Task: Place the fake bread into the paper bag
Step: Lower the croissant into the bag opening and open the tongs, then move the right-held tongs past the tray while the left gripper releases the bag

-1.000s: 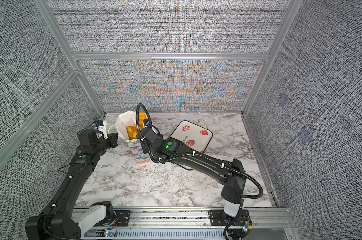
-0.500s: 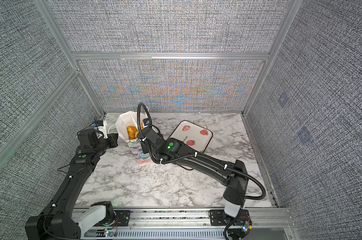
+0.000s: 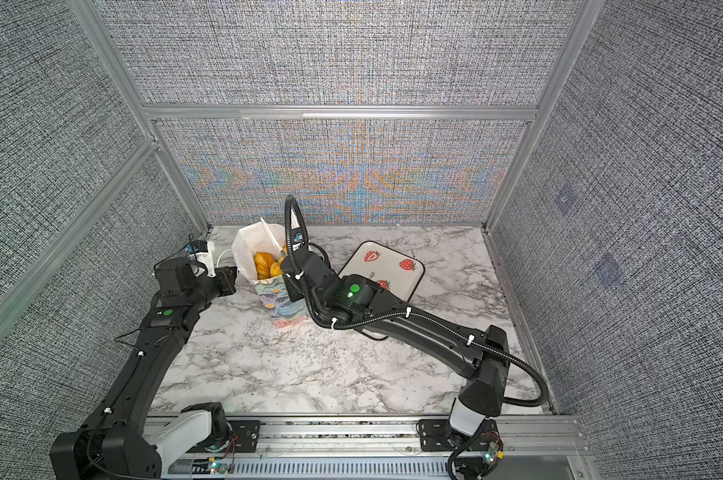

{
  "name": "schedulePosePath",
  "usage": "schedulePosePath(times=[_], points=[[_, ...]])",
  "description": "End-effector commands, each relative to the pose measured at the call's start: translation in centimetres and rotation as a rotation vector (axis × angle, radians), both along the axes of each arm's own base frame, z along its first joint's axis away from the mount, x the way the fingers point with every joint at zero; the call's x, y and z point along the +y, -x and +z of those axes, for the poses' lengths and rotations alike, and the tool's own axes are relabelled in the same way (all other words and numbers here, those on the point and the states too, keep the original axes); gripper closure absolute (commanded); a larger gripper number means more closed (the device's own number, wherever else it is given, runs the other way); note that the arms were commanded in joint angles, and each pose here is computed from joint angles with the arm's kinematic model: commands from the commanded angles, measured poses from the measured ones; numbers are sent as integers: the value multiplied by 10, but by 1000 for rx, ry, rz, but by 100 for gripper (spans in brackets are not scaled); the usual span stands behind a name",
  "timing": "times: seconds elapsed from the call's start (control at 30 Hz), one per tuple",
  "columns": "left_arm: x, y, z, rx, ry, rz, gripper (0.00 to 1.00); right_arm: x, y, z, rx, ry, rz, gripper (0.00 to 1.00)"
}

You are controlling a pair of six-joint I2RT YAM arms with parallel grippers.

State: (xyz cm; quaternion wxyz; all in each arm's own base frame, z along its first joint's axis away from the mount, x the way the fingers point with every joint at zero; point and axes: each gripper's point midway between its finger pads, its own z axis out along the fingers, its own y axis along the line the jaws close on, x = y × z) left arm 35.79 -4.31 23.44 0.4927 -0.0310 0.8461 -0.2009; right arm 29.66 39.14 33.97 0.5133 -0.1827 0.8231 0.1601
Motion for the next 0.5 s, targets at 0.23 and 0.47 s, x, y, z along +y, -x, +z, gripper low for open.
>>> schedulePosePath(times=[0.23,0.47], points=[[-13,1,18,-74,34,-75,64,-38,-12,18,-55,-28,-92,51],[-19,4,28,-105,57,-102,34,-68,-16,18,-58,-25,-151,51]])
